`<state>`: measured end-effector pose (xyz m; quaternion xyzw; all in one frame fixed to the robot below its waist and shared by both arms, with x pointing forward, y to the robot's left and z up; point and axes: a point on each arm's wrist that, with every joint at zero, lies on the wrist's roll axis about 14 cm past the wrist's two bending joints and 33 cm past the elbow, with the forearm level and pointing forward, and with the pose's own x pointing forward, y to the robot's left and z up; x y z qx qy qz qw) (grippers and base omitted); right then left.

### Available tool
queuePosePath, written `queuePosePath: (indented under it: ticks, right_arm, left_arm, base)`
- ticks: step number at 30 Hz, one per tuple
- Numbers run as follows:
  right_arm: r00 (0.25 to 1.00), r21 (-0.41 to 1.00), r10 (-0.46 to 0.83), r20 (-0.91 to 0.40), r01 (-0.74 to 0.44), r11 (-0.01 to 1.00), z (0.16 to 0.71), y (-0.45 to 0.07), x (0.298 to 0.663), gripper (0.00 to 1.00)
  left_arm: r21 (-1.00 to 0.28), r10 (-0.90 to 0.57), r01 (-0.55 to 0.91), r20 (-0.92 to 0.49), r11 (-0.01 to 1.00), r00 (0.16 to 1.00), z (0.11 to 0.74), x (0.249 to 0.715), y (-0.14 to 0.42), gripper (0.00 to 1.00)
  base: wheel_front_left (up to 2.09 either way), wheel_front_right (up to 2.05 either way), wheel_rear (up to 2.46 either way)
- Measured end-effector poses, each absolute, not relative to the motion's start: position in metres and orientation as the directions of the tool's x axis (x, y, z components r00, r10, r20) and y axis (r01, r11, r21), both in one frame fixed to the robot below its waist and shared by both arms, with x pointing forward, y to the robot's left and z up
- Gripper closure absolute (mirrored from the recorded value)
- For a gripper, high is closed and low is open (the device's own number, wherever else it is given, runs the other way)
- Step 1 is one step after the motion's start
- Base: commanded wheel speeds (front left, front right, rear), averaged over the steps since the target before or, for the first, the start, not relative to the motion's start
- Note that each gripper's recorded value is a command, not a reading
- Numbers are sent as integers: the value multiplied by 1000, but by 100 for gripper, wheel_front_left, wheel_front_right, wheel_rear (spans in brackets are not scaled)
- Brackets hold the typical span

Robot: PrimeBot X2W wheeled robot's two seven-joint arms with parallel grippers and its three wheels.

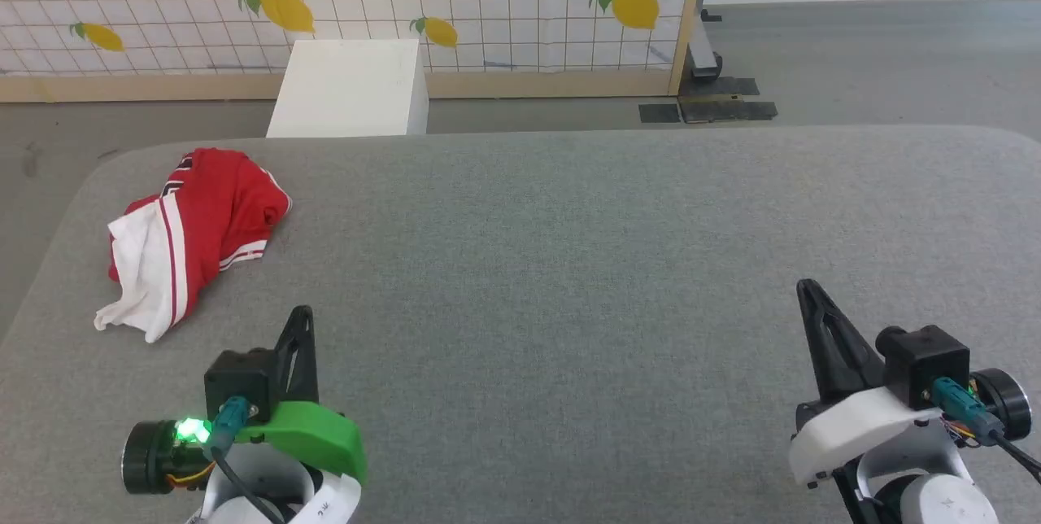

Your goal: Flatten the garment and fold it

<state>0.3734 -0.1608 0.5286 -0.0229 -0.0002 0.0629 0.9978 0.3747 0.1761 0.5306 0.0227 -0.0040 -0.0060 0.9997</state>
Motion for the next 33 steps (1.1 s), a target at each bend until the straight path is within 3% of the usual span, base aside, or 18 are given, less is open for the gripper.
queuePosePath:
  ticks: [33]
  right_arm:
    - [992,-46,125,-2,-125,991,529,-161,373,100]
  left_arm:
    - [46,-12,12,8,999,1000,531,375,176,100]
  base:
    - [0,0,0]
